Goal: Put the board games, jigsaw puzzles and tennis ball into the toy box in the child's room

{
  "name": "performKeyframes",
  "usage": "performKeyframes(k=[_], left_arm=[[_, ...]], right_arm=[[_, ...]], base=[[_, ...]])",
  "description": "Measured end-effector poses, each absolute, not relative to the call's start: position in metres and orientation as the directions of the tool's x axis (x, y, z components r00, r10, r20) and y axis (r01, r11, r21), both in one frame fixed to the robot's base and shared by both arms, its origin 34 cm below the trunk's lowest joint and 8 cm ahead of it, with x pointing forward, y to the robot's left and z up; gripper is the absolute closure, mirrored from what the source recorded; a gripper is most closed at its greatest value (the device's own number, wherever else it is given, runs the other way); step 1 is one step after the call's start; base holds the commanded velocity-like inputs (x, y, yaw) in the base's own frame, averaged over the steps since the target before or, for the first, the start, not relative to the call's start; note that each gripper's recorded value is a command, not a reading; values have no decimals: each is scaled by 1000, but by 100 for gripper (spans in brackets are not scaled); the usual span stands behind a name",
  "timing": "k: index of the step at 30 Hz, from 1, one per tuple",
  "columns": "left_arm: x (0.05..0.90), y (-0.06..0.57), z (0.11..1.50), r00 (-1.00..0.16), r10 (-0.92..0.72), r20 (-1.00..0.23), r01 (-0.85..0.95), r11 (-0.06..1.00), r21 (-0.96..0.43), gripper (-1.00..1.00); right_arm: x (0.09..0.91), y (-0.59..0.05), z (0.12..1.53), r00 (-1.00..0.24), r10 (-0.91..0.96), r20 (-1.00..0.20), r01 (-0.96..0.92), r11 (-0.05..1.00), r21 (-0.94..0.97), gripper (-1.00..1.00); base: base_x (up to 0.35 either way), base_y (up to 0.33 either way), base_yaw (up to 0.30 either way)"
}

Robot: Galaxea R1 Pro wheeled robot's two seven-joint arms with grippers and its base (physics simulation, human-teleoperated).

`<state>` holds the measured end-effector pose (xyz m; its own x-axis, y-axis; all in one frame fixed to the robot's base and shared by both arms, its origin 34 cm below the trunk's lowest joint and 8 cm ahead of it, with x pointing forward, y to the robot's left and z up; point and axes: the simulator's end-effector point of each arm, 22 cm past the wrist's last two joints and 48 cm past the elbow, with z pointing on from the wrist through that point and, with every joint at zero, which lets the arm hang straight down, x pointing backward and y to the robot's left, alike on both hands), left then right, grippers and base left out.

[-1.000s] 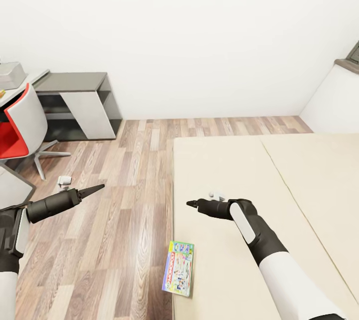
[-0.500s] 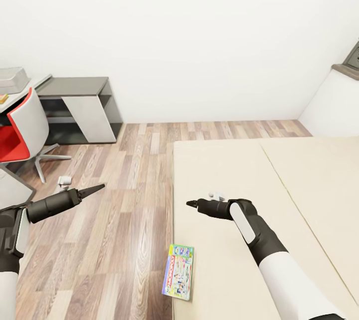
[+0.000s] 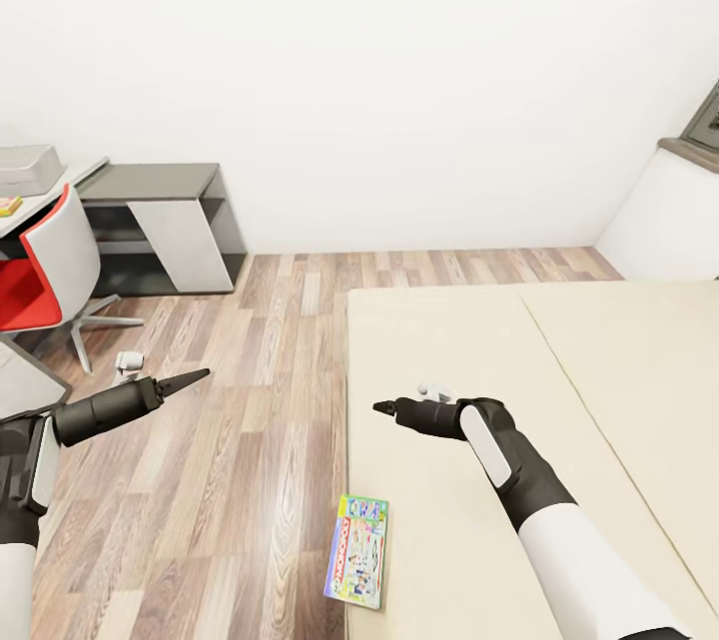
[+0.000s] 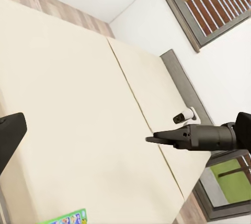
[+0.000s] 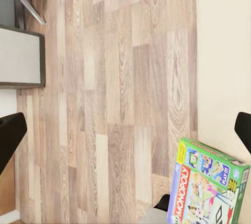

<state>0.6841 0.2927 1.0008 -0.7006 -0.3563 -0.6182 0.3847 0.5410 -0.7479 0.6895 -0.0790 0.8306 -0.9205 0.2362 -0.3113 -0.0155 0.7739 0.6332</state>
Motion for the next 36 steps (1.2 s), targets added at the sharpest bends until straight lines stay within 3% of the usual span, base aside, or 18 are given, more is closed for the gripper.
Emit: performKeyframes(k=[36], left_arm=[[683, 293, 1035, -662, -356, -659, 428, 542, -723, -100]], right_arm=[[698, -79, 865, -901, 235, -365, -53, 774, 631, -100]], base=[[0, 0, 0]])
